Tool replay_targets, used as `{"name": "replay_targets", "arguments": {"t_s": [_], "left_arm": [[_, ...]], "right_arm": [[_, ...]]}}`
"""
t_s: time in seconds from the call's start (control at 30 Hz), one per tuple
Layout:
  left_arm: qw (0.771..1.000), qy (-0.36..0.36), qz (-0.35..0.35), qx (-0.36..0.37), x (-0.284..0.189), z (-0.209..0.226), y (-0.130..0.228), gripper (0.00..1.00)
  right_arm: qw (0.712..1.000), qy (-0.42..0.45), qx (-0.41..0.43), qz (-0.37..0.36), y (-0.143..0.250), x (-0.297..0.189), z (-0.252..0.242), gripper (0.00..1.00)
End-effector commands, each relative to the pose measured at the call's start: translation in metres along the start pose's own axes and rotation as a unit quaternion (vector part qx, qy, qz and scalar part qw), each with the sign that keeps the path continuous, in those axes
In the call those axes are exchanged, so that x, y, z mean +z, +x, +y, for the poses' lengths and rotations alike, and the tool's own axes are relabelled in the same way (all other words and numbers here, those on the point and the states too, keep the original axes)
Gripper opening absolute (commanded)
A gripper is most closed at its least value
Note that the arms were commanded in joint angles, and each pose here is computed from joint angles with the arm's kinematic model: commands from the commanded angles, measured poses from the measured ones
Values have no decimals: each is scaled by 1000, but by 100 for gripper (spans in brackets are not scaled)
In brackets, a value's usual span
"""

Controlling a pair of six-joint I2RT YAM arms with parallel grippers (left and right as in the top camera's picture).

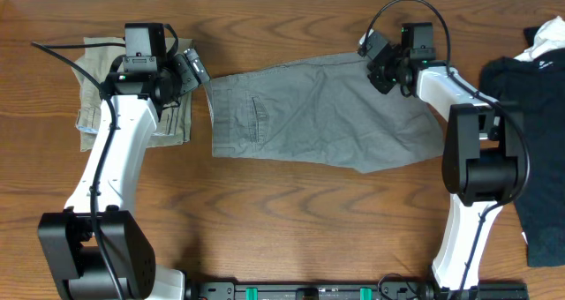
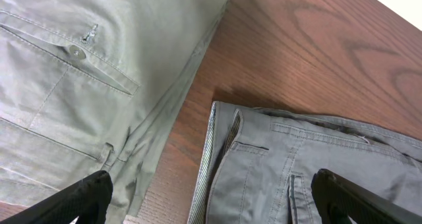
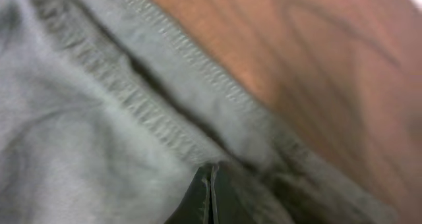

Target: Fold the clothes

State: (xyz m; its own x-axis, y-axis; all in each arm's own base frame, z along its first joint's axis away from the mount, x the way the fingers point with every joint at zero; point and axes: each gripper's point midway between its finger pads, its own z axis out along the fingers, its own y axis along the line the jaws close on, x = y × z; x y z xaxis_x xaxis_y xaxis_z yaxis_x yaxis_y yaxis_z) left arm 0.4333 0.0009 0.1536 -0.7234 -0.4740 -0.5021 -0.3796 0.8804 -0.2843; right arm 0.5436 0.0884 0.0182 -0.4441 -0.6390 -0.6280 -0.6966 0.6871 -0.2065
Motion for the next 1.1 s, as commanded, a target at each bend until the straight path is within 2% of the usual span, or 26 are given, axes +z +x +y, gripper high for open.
{"name": "replay_targets", "arguments": {"t_s": [0.0,0.17,0.2,0.23,0.27,0.3,0.33,0.43,0.57,0.83,1.07], "left_arm": [[1000,2,0,2,-1,-1,-1,98],[1000,2,0,2,-1,-1,-1,98],[1000,2,0,2,-1,-1,-1,98],[1000,2,0,2,-1,-1,-1,98],[1000,2,0,2,-1,-1,-1,98],[1000,2,0,2,-1,-1,-1,98],[1000,2,0,2,-1,-1,-1,98],[1000,2,0,2,-1,-1,-1,98],[1000,2,0,2,-1,-1,-1,98],[1000,2,0,2,-1,-1,-1,98],[1000,2,0,2,-1,-1,-1,98]], "right_arm": [[1000,16,1,-10,2,0,-13,1],[1000,25,1,-18,-1,-1,-19,1],[999,25,9,-18,-1,-1,-19,7],[999,25,19,-17,0,-1,-19,19],[999,25,26,-17,0,-2,-20,39],[999,26,34,-18,-1,-4,-21,49],[998,30,47,-19,-2,-7,-24,52],[995,33,94,-24,-12,-25,-31,52],[994,33,103,-10,-23,-48,-34,47],[981,92,139,101,20,-63,-50,44],[975,107,160,112,33,-67,-60,43]]}}
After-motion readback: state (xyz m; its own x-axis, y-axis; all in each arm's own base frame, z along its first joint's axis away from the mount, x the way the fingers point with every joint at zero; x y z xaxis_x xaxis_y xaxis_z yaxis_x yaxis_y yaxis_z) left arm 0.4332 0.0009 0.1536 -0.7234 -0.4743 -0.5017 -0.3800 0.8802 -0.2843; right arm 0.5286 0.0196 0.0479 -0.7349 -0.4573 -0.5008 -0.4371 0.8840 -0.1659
